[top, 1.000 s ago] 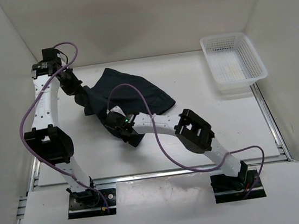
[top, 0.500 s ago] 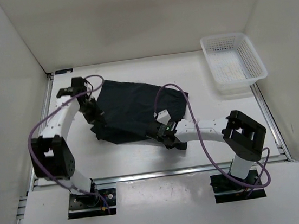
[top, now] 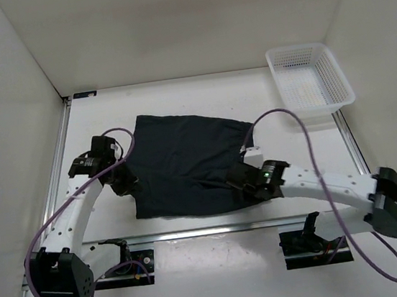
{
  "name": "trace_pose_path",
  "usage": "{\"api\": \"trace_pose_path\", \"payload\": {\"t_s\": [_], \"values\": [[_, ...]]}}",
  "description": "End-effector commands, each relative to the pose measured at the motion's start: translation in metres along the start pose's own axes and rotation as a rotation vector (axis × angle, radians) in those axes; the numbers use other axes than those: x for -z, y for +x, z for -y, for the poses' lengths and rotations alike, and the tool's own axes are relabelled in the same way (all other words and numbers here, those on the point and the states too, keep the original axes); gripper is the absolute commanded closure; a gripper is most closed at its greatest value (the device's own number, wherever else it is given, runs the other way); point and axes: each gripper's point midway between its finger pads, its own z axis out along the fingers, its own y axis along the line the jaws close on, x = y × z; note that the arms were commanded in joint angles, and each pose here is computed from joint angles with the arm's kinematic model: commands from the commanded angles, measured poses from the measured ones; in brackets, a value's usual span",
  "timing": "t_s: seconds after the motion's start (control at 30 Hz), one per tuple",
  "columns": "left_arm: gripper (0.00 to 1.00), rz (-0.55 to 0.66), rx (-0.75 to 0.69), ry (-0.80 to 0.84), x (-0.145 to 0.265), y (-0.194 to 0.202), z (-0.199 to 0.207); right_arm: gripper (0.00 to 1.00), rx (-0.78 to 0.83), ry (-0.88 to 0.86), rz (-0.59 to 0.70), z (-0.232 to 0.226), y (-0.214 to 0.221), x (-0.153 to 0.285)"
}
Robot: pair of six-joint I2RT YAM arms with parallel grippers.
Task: Fold and stack the shorts
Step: Flatten the shorts out
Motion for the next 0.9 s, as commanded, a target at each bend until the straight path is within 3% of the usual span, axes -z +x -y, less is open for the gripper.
{"api": "trace_pose_path", "payload": {"t_s": [0.0,0.17,0.2,0.33,0.4,0.47,0.6,0.73,0.87], "values": [[0.9,0.011,0.025,-0.022,0.001,0.004,-0.006,0.06,-0.164,-0.095,-0.007,0.008,0.006,0.026],[0.88,-0.005,0.04,-0.034,-0.003,0.008,-0.009,0.02,-0.381,-0.256,-0.02,0.006,0.013,0.048],[0.83,-0.02,0.042,-0.032,-0.005,0.012,-0.01,0.01,-0.421,-0.246,-0.041,0.011,0.02,0.043],[0.48,-0.08,0.11,-0.02,-0.022,0.034,-0.015,0.01,-0.61,-0.33,-0.091,0.019,0.035,0.042],[0.39,-0.124,0.161,-0.017,-0.036,0.048,-0.02,0.01,-0.674,-0.35,-0.094,0.024,0.038,0.037],[0.2,-0.121,0.175,-0.015,-0.049,0.044,-0.02,0.01,-0.704,-0.372,-0.097,0.025,0.046,0.032],[0.06,-0.12,0.179,-0.065,-0.065,0.032,-0.022,0.01,-0.696,-0.357,-0.115,0.021,0.047,0.029],[0.07,-0.135,0.166,-0.099,-0.082,0.023,-0.021,0.01,-0.639,-0.301,-0.128,0.013,0.041,0.02],[0.24,-0.147,0.159,-0.166,-0.096,0.013,-0.026,0.01,-0.616,-0.278,-0.101,0.006,0.023,0.019]]}}
